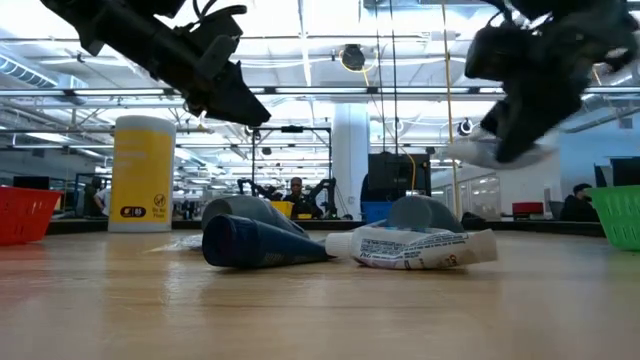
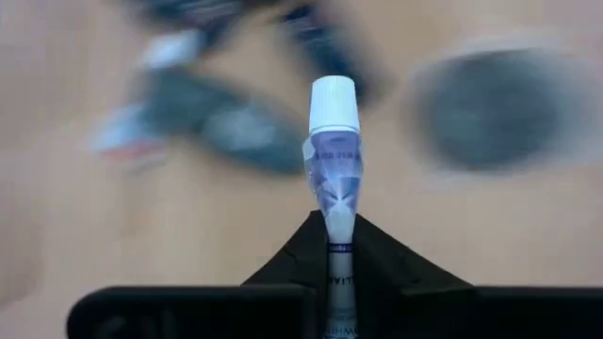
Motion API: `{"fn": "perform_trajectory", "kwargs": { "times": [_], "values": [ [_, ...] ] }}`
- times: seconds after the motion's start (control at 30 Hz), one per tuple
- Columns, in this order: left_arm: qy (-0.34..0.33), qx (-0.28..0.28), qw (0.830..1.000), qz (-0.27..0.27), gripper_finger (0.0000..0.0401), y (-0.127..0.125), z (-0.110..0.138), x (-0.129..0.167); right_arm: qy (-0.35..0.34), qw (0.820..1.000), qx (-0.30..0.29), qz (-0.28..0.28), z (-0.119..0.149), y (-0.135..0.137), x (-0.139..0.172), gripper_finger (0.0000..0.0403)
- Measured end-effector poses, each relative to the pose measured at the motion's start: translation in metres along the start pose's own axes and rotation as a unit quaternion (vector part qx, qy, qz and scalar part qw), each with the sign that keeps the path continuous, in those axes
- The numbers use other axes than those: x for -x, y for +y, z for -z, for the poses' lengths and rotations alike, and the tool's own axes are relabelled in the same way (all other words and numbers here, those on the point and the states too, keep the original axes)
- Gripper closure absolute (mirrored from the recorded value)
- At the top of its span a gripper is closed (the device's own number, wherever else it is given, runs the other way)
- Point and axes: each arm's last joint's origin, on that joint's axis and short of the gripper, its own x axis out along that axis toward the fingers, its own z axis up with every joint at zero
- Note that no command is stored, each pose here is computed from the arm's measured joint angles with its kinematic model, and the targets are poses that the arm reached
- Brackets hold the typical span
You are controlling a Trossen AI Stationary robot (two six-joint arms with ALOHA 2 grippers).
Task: Pick & Place Travel size toiletries
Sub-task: Put the purple toothpaste into the blue bin, then put the gray deodorant into the green bin
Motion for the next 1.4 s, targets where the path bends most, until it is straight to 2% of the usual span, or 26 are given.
{"fn": "perform_trajectory", "kwargs": {
  "times": [0.1, 0.23, 0.4, 0.5, 0.63, 0.77, 1.03, 1.2, 1.27, 1.4],
  "values": [
    [-0.015, 0.005, 1.0, 0.002, 0.0219, 0.0, -0.003, 0.0, -0.046, 0.99, -0.008, 0.132, -0.014, -0.022, 0.011, 0.0382],
    [-0.028, 0.002, 1.0, 0.003, 0.0219, 0.0, -0.006, 0.0, -0.086, 0.972, 0.012, 0.217, -0.037, -0.073, 0.015, 0.0385],
    [-0.03, 0.002, 1.0, 0.003, 0.0219, -0.001, -0.006, 0.0, -0.137, 0.967, 0.002, 0.215, -0.057, -0.153, 0.01, 0.0385],
    [-0.031, 0.002, 1.0, 0.003, 0.0219, -0.001, -0.006, 0.0, -0.131, 0.97, -0.011, 0.203, -0.06, -0.195, 0.002, 0.0385],
    [-0.031, 0.002, 1.0, 0.003, 0.0219, -0.001, -0.006, 0.0, -0.109, 0.971, -0.015, 0.212, -0.067, -0.235, -0.013, 0.0385],
    [-0.03, 0.002, 1.0, 0.003, 0.0219, -0.001, -0.006, 0.0, -0.077, 0.973, -0.021, 0.218, -0.072, -0.26, -0.027, 0.0379],
    [-0.016, 0.006, 1.0, 0.016, 0.0219, -0.005, -0.003, 0.002, -0.053, 0.975, -0.016, 0.214, -0.074, -0.27, -0.036, 0.0304],
    [-0.017, 0.004, 1.0, 0.021, 0.0219, -0.007, -0.003, 0.003, -0.073, 0.971, -0.023, 0.225, -0.082, -0.257, -0.014, 0.0243],
    [-0.017, 0.002, 1.0, 0.023, 0.0219, -0.009, -0.002, 0.003, -0.08, 0.979, -0.014, 0.19, -0.088, -0.237, -0.002, 0.0225],
    [-0.018, -0.012, 0.999, 0.031, 0.0219, -0.013, -0.002, 0.005, -0.112, 0.991, 0.066, 0.029, -0.084, -0.17, 0.003, 0.0207]
  ]
}}
